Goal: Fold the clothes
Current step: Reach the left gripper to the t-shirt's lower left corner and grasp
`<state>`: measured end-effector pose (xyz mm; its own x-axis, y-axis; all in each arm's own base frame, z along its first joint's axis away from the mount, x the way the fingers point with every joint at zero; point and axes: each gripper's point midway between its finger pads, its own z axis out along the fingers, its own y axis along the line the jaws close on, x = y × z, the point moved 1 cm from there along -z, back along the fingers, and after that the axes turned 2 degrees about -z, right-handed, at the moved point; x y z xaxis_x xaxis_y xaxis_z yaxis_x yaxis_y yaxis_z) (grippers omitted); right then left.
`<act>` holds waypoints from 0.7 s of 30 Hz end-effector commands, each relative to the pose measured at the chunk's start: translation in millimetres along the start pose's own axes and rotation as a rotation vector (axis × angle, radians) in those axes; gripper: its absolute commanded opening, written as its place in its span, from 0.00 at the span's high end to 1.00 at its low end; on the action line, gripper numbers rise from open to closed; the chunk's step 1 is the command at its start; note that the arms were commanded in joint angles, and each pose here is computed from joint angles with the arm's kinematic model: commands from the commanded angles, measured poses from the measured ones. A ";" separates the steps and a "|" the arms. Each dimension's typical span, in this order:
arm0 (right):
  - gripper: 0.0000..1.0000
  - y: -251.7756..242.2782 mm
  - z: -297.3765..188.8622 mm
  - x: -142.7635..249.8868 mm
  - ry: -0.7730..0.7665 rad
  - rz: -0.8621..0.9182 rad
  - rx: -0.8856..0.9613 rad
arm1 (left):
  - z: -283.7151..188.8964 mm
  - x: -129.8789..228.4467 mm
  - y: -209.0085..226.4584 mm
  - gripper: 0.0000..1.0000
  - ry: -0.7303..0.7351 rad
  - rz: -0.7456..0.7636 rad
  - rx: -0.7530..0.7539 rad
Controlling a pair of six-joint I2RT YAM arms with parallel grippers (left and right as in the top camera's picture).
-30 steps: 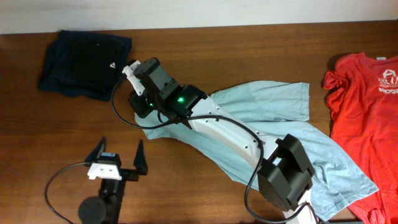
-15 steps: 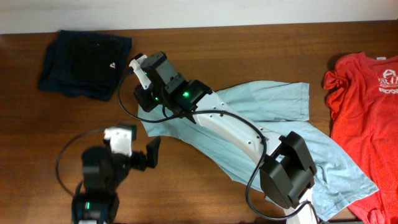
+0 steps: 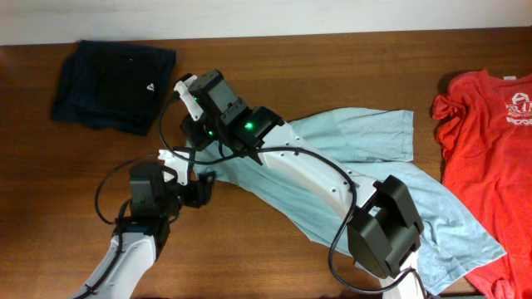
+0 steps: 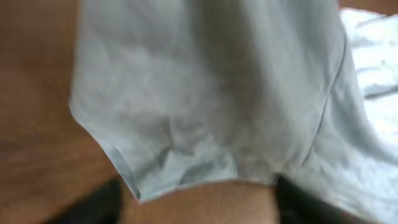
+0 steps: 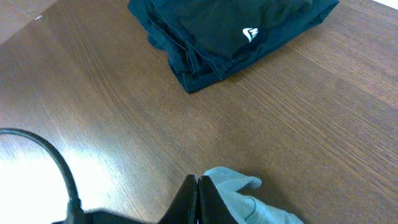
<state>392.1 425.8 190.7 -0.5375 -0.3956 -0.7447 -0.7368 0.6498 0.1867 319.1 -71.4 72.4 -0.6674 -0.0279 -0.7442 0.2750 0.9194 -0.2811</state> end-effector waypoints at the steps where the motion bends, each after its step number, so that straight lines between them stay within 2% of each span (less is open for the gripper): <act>1: 0.96 -4.4 -17.1 -19.5 -0.051 0.009 0.000 | -1.1 -9.1 14.2 0.72 -0.019 0.007 -0.086; 4: 0.96 -5.4 -17.2 -19.7 -0.051 0.010 0.002 | -0.3 -7.7 14.7 0.96 -0.014 0.005 -0.087; 5: 0.96 -5.4 -17.2 -19.7 -0.052 0.010 0.002 | -0.1 -7.5 14.6 0.99 -0.013 0.005 -0.086; 12: 0.96 -5.2 -17.7 -20.2 -0.053 0.010 0.002 | 5.1 -7.7 15.5 0.99 -0.018 -0.004 -0.082; 21: 0.96 -4.9 -17.9 -20.2 -0.053 0.010 0.001 | 37.1 19.0 29.8 0.99 0.042 -0.138 -0.089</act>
<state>399.3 419.0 190.7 -0.5450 -0.3860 -0.7443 -0.7252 0.6625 0.1875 333.5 -60.2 33.7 -0.7126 -0.0818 -0.6968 0.1687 0.9441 -0.2834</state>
